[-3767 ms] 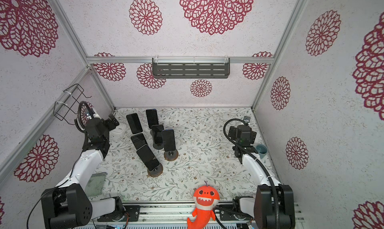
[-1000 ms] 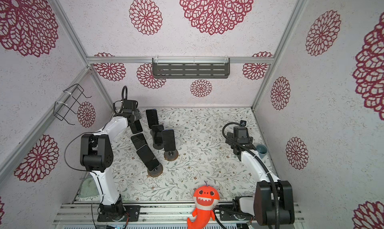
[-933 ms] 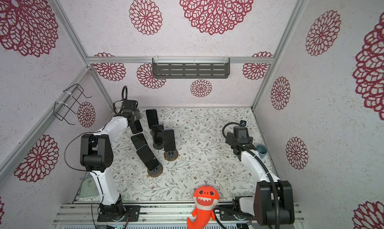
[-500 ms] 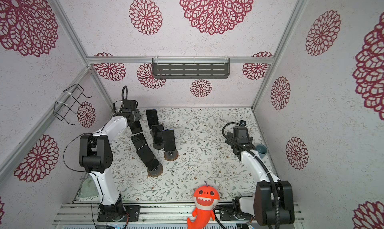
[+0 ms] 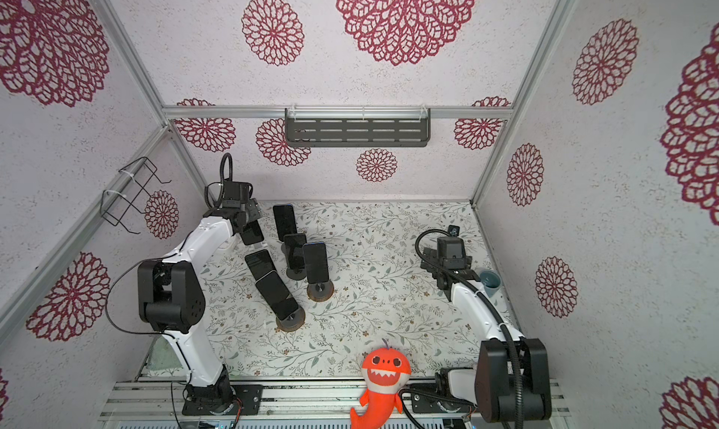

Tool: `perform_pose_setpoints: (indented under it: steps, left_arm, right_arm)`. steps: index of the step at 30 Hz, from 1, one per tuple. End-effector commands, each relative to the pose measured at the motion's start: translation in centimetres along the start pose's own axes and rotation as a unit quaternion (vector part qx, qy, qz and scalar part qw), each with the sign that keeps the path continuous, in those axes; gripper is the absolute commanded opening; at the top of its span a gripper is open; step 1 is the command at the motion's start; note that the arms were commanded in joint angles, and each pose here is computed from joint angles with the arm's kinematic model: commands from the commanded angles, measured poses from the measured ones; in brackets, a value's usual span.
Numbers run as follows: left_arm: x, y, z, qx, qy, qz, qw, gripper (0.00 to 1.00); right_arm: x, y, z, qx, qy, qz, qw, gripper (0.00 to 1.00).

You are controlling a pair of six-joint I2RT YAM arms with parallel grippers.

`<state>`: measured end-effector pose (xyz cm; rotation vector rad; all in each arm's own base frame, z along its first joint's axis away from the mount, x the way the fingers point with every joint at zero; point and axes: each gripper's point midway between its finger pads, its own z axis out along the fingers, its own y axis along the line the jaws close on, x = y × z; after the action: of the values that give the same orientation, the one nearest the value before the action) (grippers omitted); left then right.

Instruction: Remove the phone from the phone stand

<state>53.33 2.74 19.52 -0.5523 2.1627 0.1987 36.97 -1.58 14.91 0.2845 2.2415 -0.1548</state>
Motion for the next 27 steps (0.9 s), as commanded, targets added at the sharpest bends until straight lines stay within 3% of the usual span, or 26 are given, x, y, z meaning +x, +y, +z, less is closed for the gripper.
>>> perform_pose_setpoints:
  steps: [1, 6, 12, 17, 21, 23, 27]
  left_arm:
    - [-3.8, -0.5, -3.6, 0.023, -0.040, -0.008, 0.999, 0.69]
    - [-5.2, -0.4, -5.8, 0.033, -0.042, -0.004, 0.999, 0.69]
    - [-7.9, -0.5, -10.1, 0.064, -0.061, -0.008, 0.996, 0.69]
    - [-9.9, -1.0, -14.5, 0.103, -0.075, -0.007, 0.992, 0.65]
    - [-10.5, -2.5, -17.4, 0.161, -0.066, -0.006, 0.985, 0.64]
    - [-10.5, -4.3, -19.1, 0.214, -0.057, -0.006, 0.975, 0.64]
    - [-10.2, -8.4, -22.5, 0.322, -0.046, -0.012, 0.946, 0.64]
  right_arm:
    - [-1.7, 1.1, -1.2, -0.032, -0.022, -0.001, 0.999, 0.99]
    - [-2.6, 2.8, -2.4, -0.080, -0.021, -0.008, 0.997, 0.99]
    - [-5.6, 7.2, -5.5, -0.188, -0.046, -0.019, 0.981, 0.99]
    - [-9.2, 12.2, -10.1, -0.306, -0.094, -0.041, 0.946, 0.99]
    - [-10.6, 16.0, -13.5, -0.360, -0.102, -0.093, 0.923, 0.98]
    - [-11.1, 18.1, -15.3, -0.386, -0.111, -0.124, 0.908, 0.97]
    - [-11.5, 22.7, -19.5, -0.466, -0.132, -0.172, 0.858, 0.92]
